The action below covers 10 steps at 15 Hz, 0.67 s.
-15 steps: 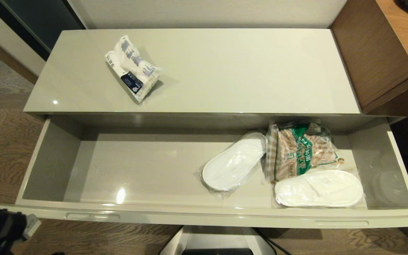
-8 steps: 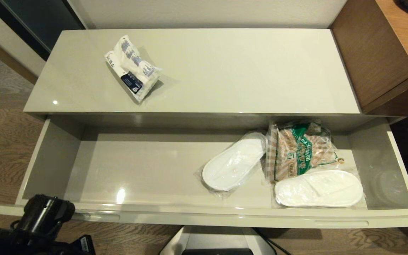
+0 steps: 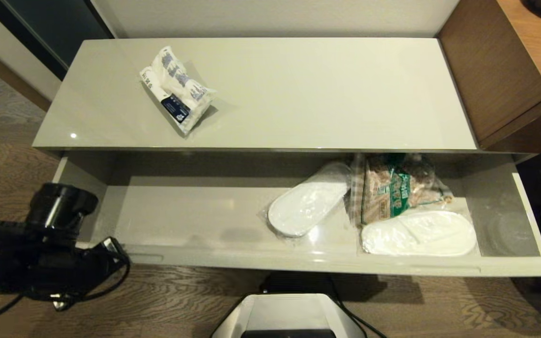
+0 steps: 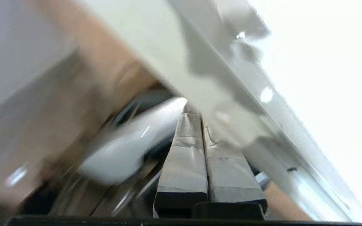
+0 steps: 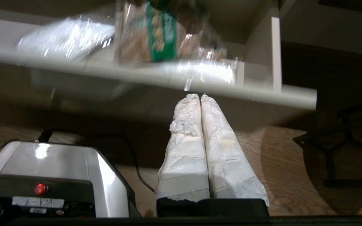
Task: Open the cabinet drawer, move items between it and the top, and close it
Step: Close the drawer
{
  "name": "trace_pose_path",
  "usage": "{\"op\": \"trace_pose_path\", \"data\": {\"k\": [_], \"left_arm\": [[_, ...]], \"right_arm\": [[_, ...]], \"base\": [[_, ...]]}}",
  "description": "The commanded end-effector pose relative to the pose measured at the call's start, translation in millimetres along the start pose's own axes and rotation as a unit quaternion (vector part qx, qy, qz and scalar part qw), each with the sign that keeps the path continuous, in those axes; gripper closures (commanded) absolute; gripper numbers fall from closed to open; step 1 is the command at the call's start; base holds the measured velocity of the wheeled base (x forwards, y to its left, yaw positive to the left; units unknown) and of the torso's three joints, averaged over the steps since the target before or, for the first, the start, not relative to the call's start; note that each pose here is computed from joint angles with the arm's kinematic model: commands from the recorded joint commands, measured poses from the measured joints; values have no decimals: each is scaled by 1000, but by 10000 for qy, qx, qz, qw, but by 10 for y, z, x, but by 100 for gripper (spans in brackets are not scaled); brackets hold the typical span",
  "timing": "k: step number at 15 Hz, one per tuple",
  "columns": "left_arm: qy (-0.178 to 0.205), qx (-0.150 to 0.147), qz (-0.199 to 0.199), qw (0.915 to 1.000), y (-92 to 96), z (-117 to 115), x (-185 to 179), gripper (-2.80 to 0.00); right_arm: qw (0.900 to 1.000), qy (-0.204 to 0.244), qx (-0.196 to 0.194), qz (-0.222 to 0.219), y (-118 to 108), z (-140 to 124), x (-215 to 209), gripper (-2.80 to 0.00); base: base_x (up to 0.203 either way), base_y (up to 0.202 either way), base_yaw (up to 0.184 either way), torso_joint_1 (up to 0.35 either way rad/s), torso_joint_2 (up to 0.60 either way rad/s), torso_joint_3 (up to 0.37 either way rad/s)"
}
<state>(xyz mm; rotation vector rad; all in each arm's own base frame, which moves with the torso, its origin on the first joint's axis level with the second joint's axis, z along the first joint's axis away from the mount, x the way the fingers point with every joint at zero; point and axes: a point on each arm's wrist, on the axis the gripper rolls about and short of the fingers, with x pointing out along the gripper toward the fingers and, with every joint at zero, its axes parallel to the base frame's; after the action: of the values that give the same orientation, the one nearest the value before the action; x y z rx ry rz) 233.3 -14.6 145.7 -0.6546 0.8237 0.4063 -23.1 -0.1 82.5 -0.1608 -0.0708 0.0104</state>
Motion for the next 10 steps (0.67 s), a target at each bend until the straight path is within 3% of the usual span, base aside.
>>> {"op": "trace_pose_path", "data": {"k": [1, 10], "left_arm": [[-242, -150, -135, 9995, -55, 148, -148, 0], [-274, -163, -202, 9993, -119, 227, -255, 0]], "right_arm": [[10000, -58, -8, -5, 1, -4, -8, 0], [10000, -58, -8, -5, 1, -4, -8, 0]], "base": [[0, 0, 0, 0, 0, 0], [0, 0, 0, 0, 0, 0]]}}
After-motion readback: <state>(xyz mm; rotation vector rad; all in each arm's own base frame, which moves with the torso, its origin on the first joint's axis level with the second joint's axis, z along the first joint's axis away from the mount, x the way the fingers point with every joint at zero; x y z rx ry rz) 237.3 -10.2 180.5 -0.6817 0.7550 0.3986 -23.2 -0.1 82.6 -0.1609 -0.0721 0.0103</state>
